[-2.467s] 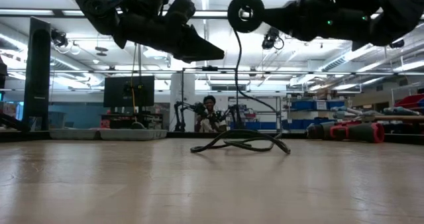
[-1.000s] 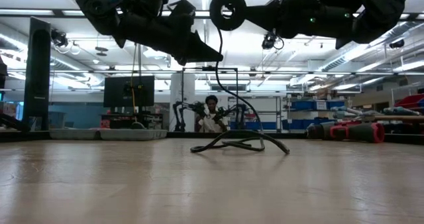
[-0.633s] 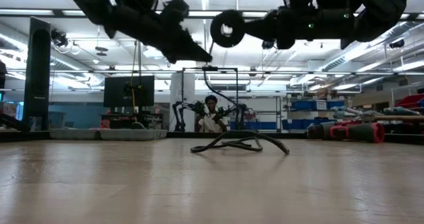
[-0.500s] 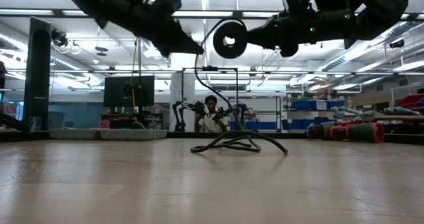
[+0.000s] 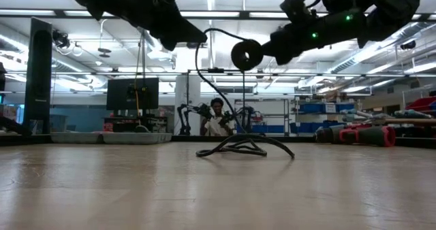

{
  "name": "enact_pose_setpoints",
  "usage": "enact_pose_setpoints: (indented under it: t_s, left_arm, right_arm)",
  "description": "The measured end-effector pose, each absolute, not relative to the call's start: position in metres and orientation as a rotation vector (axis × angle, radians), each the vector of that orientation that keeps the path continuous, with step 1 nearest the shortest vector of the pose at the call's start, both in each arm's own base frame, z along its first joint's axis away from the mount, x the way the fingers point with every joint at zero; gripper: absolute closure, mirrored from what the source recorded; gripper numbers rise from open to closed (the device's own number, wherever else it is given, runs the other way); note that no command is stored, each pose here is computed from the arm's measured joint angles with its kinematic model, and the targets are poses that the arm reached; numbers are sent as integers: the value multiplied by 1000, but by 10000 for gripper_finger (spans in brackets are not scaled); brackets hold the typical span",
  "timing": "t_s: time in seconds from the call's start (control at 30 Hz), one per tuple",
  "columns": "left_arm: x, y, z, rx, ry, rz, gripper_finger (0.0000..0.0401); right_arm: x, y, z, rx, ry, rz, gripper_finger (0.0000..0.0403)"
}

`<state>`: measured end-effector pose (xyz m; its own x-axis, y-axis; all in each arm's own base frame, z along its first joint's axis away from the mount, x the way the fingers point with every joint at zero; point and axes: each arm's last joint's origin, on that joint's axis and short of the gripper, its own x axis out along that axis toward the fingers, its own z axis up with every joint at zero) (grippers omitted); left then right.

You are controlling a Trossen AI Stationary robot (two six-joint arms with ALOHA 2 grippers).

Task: Coil cords
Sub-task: Uncoil the black wire on the spool, then coil the black wire on the spool

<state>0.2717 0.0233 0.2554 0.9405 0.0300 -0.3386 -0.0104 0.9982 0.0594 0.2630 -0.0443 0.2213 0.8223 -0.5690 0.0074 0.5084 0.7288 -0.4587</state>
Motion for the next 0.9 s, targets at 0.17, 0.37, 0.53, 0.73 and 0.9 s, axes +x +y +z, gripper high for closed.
enact_pose_setpoints:
  t_s: [0.17,0.37,0.53,0.73,0.9]
  left_arm:
    - [278,15,249,26,359,11,386]
    - [289,5,239,43,354,45,297]
    - [291,9,241,42,320,135,231]
    - [290,21,242,109,314,293,216]
    - [291,29,244,183,302,385,216]
  right_arm:
    - [263,-44,224,-505,120,-605,403]
    - [263,-43,223,-442,113,-608,403]
    - [263,-43,222,-411,115,-606,403]
    - [263,-43,221,-399,120,-590,403]
    - [264,-41,221,-403,116,-561,403]
